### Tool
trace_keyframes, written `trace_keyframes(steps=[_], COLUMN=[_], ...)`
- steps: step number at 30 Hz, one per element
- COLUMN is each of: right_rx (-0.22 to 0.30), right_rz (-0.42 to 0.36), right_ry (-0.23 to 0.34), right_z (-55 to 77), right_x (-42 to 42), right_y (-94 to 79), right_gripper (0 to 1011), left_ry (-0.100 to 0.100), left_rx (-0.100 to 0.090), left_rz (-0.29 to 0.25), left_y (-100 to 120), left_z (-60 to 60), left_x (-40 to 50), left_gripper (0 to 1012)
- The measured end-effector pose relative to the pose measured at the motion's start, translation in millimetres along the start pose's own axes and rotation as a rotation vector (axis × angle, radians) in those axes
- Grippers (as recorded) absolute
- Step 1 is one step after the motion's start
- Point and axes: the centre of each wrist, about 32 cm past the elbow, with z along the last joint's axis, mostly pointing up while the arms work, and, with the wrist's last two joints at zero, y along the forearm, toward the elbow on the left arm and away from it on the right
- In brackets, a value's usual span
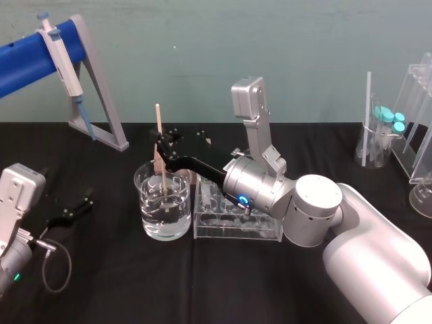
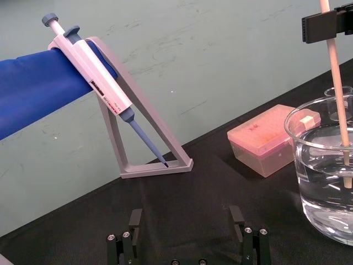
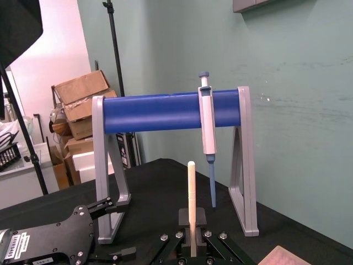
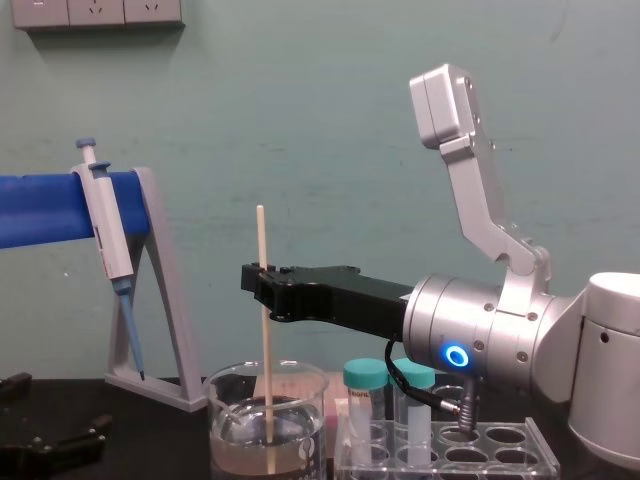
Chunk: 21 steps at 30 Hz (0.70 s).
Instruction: Hold the thermometer with one hand and immerse one end into the beaker, then reinsert it into the test tube rack.
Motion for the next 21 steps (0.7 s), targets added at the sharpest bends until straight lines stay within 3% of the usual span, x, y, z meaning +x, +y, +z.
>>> trace_keyframes(steps=[21], right_rx=[0.0], right_rz=[0.0], right_ry=[0.0], right_z=[0.0], right_x=[0.0], right_y=[0.0], right_gripper=[48], left_ry=[0.0], left_rx=[0.0], left_rz=[0.0], left_y=[0.0], left_z=[0.0], left_x=[0.0], left_gripper=[1004])
